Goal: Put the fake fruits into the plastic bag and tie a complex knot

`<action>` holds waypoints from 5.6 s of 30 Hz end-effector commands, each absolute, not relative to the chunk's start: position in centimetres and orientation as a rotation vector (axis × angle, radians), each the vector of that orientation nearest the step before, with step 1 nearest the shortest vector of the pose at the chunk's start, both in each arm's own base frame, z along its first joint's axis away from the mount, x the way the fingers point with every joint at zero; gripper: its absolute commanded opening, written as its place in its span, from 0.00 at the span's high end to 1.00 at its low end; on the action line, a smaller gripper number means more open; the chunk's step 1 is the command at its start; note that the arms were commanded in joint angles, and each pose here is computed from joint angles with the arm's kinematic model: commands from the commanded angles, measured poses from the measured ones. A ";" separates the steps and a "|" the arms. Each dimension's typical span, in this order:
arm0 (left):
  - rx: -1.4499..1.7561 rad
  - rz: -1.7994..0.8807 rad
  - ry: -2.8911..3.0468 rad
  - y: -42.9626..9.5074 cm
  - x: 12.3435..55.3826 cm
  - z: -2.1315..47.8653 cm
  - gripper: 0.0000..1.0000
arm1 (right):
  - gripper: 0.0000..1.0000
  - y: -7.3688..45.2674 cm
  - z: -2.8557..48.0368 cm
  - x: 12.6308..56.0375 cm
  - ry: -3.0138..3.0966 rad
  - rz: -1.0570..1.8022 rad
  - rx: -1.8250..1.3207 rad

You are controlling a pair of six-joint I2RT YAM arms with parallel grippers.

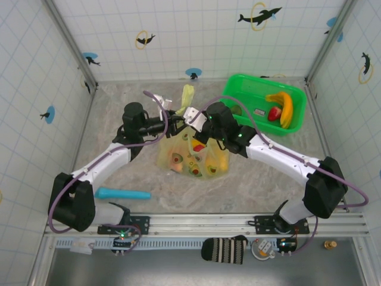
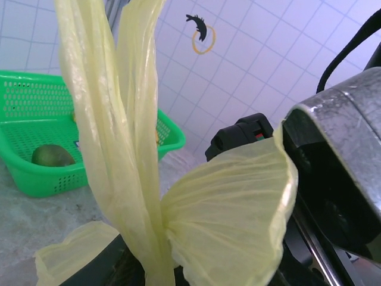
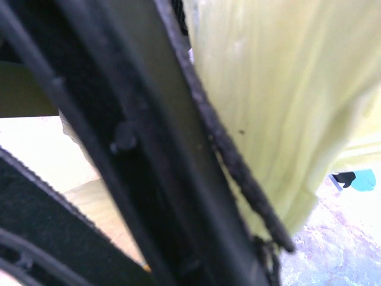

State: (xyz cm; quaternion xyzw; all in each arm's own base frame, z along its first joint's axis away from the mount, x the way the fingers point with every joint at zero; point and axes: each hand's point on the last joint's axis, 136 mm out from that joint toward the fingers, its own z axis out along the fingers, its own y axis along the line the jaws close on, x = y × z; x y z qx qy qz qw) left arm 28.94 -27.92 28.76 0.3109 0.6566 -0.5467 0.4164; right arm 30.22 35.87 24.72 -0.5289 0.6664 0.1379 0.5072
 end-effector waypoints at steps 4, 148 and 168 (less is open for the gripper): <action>0.846 -1.421 1.623 -28.4 28.0 28.4 0.79 | 1.00 36.3 26.6 30.2 1.562 0.336 -1.249; 0.876 -1.473 1.554 -28.2 26.7 28.1 0.58 | 1.00 31.8 27.0 26.9 1.587 0.835 -0.731; 0.844 -1.554 1.549 -29.8 26.6 28.5 0.43 | 1.00 33.3 25.8 26.0 1.611 0.842 -0.809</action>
